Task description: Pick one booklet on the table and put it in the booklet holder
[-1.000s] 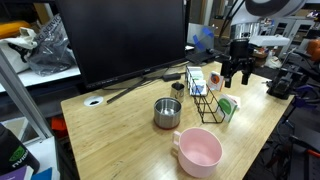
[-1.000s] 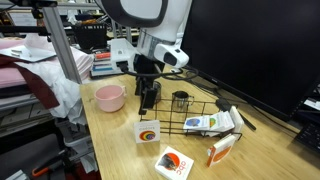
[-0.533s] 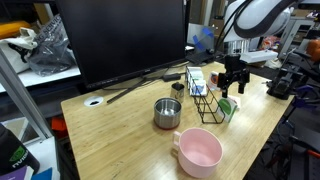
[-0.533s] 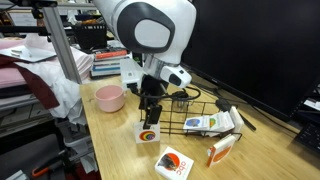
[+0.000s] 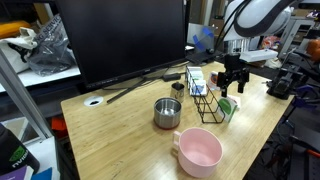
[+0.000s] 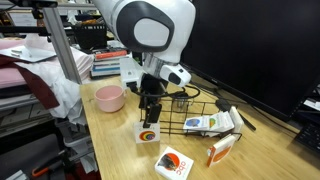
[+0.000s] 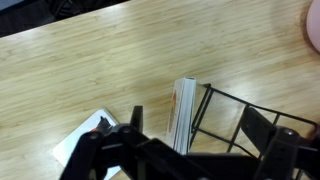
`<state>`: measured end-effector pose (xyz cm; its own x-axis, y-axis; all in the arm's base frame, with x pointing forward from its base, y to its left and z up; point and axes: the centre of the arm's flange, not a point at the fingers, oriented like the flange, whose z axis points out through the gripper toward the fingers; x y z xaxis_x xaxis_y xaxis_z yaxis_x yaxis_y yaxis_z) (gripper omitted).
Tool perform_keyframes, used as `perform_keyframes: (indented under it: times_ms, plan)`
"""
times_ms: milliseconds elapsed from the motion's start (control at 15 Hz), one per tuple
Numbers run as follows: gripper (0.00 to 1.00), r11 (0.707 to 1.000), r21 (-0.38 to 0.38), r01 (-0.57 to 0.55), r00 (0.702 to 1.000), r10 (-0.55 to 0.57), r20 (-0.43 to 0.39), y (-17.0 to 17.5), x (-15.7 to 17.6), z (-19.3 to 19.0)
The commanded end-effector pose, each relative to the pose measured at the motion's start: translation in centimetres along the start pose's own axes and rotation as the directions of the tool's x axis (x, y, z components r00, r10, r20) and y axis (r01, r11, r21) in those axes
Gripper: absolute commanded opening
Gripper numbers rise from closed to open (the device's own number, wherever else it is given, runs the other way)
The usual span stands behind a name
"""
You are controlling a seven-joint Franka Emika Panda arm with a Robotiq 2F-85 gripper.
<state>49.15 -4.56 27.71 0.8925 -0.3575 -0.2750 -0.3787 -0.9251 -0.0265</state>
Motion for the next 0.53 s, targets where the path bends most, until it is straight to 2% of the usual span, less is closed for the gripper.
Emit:
perform_keyframes:
  times_ms: [0,200,467]
  plan:
    - [1.00,1.000,0.028,0.004,1.000,-0.004,-0.021,0.0,1.0,0.8]
    - [1.00,1.000,0.022,-0.007,1.000,0.007,-0.013,0.4,1.8,2.1]
    - [1.00,1.000,0.009,-0.025,0.999,0.026,-0.041,0.8,2.3,3.7]
